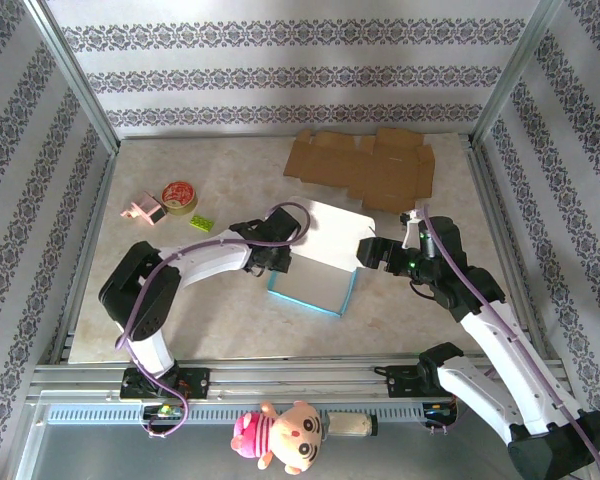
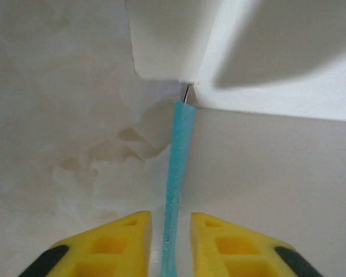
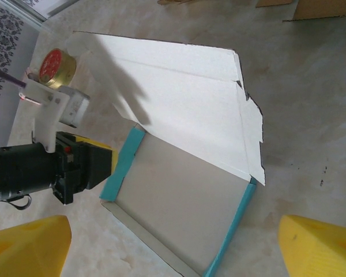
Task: Fold the paper box
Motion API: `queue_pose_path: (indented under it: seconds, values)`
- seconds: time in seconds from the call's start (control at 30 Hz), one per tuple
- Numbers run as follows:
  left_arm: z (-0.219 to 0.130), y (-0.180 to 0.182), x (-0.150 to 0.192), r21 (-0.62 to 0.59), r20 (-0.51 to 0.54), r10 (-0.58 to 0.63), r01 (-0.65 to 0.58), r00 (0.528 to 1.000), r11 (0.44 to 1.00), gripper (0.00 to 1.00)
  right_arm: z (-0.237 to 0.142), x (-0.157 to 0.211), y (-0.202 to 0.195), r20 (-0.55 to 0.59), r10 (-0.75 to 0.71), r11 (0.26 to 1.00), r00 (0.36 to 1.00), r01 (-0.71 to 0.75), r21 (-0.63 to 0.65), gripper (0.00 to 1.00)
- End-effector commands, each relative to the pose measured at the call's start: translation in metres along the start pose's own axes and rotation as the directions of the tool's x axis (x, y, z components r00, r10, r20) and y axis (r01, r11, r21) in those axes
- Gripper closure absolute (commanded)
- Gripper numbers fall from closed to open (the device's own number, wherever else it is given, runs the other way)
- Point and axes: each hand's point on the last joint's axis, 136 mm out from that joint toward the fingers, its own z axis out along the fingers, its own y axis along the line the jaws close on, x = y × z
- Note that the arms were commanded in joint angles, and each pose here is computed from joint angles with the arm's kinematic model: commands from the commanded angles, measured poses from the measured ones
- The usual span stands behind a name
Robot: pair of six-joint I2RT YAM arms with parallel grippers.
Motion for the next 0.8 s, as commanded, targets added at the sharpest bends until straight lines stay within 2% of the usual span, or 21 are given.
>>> queue_pose_path:
  seconds: [0.0, 0.13, 0.23, 0.37, 0.47, 0.63, 0.77]
  values:
    - [0.017, 0.008, 0.027, -0.020, -0.116, -0.020, 0.018, 0.993, 1.000, 0.81, 0.002, 0.002, -0.001, -0.001, 0.018, 1.000, 1.000, -0.018, -0.011, 0.08]
    - [0.028, 0.013, 0.037, -0.049, -0.145, -0.028, 0.021, 0.989, 0.999, 0.92, 0.005, 0.005, -0.006, -0.010, 0.032, 0.999, 0.999, -0.032, 0.003, 0.08]
    - [0.027, 0.014, 0.036, -0.050, -0.133, -0.040, 0.033, 0.990, 0.998, 0.91, 0.004, 0.004, -0.009, 0.000, 0.030, 0.999, 1.000, -0.030, 0.016, 0.08]
    - [0.002, 0.007, 0.015, 0.000, -0.037, -0.060, 0.060, 0.997, 0.998, 0.71, -0.004, -0.013, -0.010, 0.050, -0.077, 0.996, 0.996, 0.075, 0.039, 0.07]
    - [-0.034, 0.003, -0.009, 0.046, 0.073, -0.072, 0.069, 0.995, 0.997, 0.59, -0.005, -0.026, -0.014, 0.078, -0.198, 0.979, 0.977, 0.194, 0.063, 0.06]
    - [-0.091, 0.008, -0.049, 0.163, 0.231, -0.105, 0.068, 0.967, 0.984, 0.52, 0.014, -0.036, -0.003, 0.078, -0.332, 0.939, 0.940, 0.337, -0.065, 0.06]
    - [-0.110, 0.021, -0.072, 0.277, 0.261, -0.141, 0.066, 0.955, 0.959, 0.44, 0.041, -0.041, -0.009, -0.002, -0.321, 0.943, 0.947, 0.320, -0.091, 0.10]
